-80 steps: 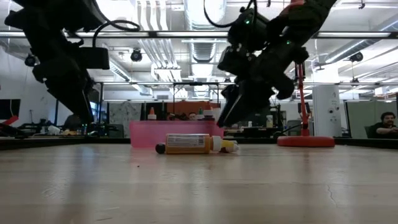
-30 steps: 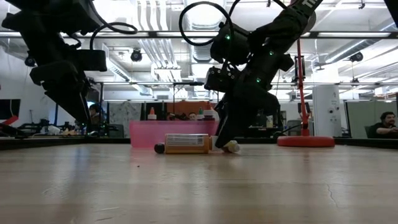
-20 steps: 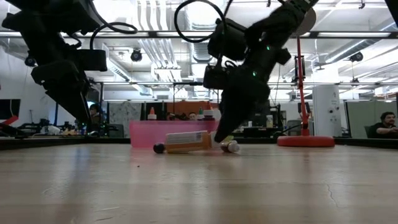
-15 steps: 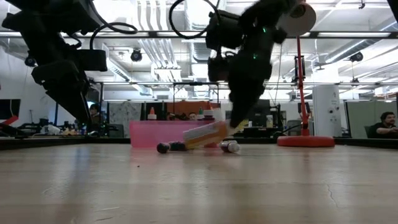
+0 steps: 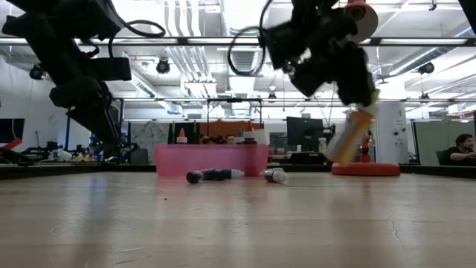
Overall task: Pick & Place food coloring
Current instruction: Put the big yellow food coloring bottle into the red bin
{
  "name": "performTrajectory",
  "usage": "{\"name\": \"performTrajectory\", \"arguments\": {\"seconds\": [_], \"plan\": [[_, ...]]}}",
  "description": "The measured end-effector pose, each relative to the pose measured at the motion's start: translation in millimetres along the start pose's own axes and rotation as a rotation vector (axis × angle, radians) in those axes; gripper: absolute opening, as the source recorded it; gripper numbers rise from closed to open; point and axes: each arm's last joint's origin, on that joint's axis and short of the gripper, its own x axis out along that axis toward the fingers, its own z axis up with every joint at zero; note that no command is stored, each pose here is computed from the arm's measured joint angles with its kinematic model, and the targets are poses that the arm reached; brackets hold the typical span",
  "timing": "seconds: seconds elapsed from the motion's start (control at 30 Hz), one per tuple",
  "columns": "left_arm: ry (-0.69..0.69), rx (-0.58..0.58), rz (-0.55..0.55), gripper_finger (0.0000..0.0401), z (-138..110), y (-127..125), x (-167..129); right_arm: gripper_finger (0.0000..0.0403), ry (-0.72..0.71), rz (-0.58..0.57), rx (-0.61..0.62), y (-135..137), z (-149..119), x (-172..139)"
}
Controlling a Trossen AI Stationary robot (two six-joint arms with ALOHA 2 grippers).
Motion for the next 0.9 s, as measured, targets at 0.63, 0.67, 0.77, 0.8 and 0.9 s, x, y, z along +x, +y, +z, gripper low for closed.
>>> {"name": "performTrajectory", "arguments": {"seconds": [0.63, 0.67, 0.77, 0.8, 0.9], "plan": [[-0.015, -0.002, 0.019, 0.0161, 1, 0, 0, 0.0134, 0.455, 0.021, 0.421, -40, -33, 76], [-0.014, 0.0, 0.019, 0.0161, 1, 0, 0, 0.0136, 0.449, 0.023, 0.428, -40, -33, 78], [-0.014, 0.014, 0.02, 0.0161, 0, 0, 0, 0.0139, 0.412, 0.013, 0.428, -41, -30, 81], [-0.013, 0.019, 0.02, 0.0161, 0, 0, 0, 0.0138, 0.402, 0.007, 0.431, -41, -29, 81], [-0.012, 0.02, 0.021, 0.0161, 0, 1, 1, 0.0138, 0.371, 0.002, 0.417, -38, -26, 76]]}}
